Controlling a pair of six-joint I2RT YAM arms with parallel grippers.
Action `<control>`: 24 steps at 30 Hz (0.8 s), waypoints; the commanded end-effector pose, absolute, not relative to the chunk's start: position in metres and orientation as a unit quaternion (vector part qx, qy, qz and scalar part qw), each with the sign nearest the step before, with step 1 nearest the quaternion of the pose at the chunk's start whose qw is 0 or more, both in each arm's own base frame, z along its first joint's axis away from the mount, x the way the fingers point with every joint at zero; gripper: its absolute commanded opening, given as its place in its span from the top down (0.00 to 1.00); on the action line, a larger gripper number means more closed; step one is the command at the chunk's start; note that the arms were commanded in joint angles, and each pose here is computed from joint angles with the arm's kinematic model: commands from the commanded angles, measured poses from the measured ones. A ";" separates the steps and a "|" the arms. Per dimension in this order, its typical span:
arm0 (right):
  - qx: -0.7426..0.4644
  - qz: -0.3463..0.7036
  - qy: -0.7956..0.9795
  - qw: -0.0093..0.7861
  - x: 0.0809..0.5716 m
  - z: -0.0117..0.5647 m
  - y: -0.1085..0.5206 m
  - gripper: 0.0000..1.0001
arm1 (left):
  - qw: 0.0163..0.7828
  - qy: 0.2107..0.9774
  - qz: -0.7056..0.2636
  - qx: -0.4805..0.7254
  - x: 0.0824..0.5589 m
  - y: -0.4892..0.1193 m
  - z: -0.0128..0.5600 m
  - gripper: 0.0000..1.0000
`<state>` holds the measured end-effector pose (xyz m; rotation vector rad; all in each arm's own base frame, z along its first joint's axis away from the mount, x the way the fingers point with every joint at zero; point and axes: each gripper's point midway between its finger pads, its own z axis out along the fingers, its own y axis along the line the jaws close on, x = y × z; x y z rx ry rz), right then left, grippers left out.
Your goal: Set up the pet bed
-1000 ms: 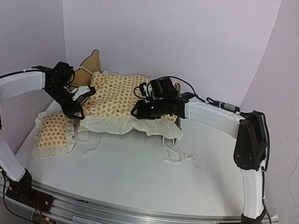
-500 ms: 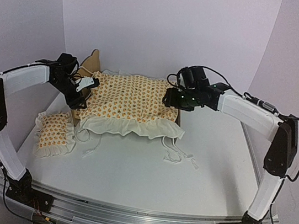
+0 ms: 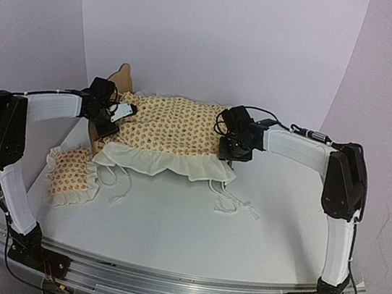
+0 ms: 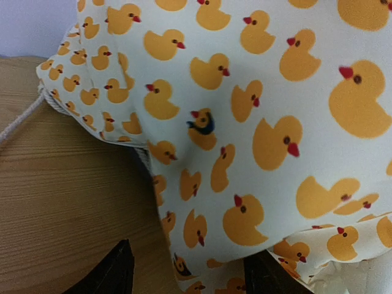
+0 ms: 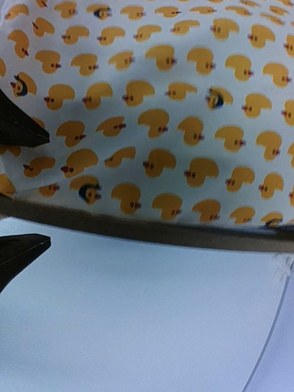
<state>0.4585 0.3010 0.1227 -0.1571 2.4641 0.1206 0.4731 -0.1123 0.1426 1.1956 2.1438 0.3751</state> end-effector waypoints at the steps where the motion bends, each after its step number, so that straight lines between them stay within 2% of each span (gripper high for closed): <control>1: -0.041 -0.057 0.946 0.317 0.455 0.122 0.262 0.52 | 0.357 0.784 0.277 0.426 0.502 -0.073 0.174 0.41; 5: -0.040 -0.055 0.944 0.323 0.443 0.140 0.251 0.52 | 0.342 0.780 0.293 0.435 0.499 -0.062 0.166 0.41; 11: -0.130 0.062 0.935 0.324 0.445 0.180 0.299 0.45 | 0.351 0.795 0.235 0.435 0.488 -0.076 0.183 0.33; 17: -0.099 0.125 0.920 0.359 0.482 0.224 0.297 0.42 | 0.358 0.790 0.098 0.487 0.448 -0.116 0.220 0.17; 22: -0.049 0.123 0.923 0.362 0.524 0.202 0.294 0.40 | 0.362 0.780 -0.021 0.511 0.415 -0.148 0.261 0.08; 24: -0.020 0.108 0.922 0.371 0.543 0.192 0.287 0.40 | 0.394 0.786 -0.026 0.476 0.426 -0.152 0.290 0.05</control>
